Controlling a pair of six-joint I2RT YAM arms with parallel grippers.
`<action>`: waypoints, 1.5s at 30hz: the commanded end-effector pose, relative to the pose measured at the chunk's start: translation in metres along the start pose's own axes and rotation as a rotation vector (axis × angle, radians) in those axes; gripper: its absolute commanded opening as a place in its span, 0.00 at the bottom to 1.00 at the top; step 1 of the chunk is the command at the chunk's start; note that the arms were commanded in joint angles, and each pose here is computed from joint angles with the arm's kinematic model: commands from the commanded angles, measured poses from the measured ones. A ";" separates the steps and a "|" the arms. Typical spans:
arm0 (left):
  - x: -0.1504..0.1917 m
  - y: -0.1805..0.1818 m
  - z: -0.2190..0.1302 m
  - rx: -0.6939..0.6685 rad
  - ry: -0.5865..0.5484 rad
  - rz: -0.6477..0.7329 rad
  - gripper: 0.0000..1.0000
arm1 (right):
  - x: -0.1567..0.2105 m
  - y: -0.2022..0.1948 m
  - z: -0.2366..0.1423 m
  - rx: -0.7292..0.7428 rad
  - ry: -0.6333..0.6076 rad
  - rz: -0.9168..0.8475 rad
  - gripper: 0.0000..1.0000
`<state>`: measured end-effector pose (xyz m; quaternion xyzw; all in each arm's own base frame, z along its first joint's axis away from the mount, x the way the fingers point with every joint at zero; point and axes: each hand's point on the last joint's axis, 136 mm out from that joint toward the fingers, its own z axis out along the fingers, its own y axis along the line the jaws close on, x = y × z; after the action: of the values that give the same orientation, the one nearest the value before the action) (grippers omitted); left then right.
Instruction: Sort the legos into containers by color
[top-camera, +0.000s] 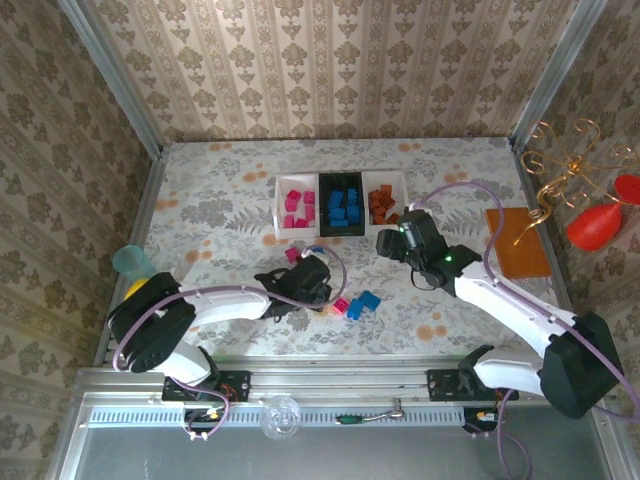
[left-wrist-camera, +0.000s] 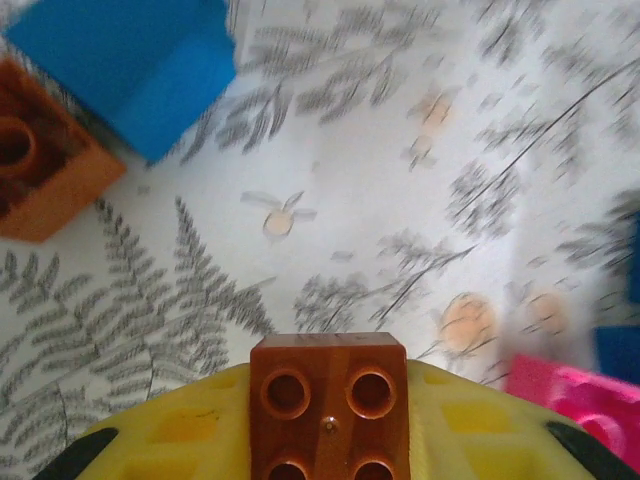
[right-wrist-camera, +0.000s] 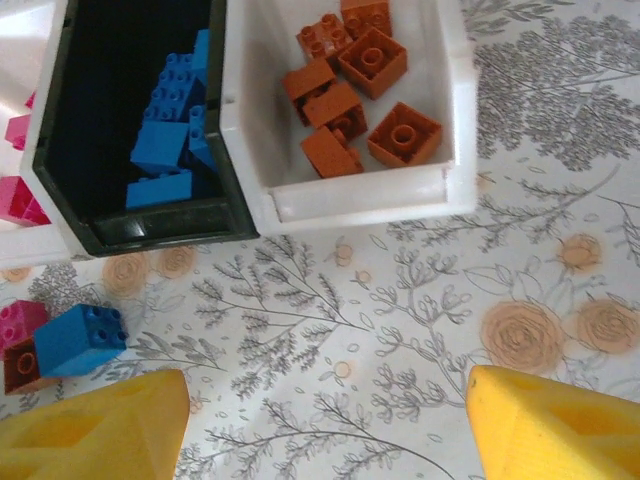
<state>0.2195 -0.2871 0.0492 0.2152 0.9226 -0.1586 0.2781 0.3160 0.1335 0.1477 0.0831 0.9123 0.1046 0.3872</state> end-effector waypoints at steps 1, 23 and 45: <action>-0.060 -0.026 -0.019 0.136 -0.112 -0.022 0.34 | 0.005 -0.014 -0.005 0.032 -0.034 0.053 0.75; -0.271 -0.076 0.068 0.366 -0.300 -0.095 0.43 | 0.055 -0.020 -0.006 0.012 0.065 0.039 0.75; -0.231 -0.049 -0.069 0.489 -0.525 -0.176 1.00 | 0.081 0.052 0.009 -0.130 0.187 -0.196 0.76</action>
<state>0.3552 -0.3861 0.2440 0.1566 0.7799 -0.4375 0.4193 0.2679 0.1846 0.0943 -0.0096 0.9417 0.1201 0.3142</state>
